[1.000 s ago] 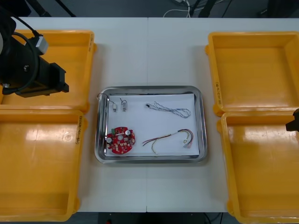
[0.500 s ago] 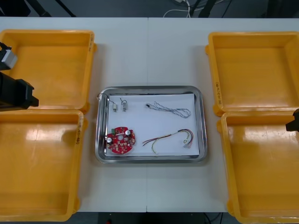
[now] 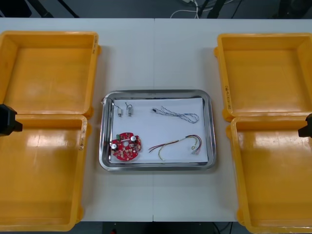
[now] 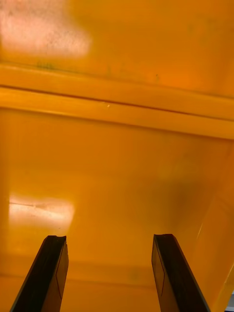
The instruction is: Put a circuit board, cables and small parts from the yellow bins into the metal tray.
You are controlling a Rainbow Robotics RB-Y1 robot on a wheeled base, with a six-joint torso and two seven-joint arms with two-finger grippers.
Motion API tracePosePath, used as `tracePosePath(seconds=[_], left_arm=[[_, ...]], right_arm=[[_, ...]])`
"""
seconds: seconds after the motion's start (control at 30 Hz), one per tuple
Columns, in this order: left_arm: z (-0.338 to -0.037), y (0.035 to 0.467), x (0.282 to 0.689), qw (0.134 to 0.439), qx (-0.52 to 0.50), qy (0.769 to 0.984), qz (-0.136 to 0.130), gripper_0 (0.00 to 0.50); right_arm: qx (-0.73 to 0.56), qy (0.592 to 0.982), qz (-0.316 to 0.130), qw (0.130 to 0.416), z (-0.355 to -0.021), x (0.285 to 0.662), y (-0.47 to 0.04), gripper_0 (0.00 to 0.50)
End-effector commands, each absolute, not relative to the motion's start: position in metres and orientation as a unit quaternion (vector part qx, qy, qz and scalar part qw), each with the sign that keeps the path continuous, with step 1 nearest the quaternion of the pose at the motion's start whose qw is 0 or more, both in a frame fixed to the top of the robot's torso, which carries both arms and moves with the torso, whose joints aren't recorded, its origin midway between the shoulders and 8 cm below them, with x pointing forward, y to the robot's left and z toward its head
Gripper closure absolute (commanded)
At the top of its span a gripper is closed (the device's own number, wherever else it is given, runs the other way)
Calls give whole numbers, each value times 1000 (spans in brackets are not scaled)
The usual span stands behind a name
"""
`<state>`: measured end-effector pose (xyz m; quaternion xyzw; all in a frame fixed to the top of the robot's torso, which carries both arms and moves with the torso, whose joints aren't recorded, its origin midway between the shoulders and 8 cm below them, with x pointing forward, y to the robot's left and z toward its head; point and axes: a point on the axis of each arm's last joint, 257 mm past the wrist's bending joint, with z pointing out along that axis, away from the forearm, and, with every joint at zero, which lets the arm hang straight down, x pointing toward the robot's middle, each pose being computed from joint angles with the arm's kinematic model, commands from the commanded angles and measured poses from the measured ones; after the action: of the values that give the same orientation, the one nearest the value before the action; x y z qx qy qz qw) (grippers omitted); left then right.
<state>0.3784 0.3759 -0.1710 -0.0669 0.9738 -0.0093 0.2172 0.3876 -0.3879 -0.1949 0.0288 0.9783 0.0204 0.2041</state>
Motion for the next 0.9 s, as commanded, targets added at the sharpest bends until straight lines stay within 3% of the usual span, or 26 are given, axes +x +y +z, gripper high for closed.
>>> tracePosePath(seconds=[0.03, 0.53, 0.9], left_arm=[[-166, 400, 359, 217, -11, 975, 37, 0], [-167, 402, 348, 216, 39, 974, 54, 0], [-166, 397, 351, 222, 43, 973, 44, 0]], right_arm=[[3, 978, 8, 210, -187, 385, -391, 0], [3, 978, 8, 210, -187, 385, -391, 0], [3, 978, 8, 210, -187, 385, -391, 0]])
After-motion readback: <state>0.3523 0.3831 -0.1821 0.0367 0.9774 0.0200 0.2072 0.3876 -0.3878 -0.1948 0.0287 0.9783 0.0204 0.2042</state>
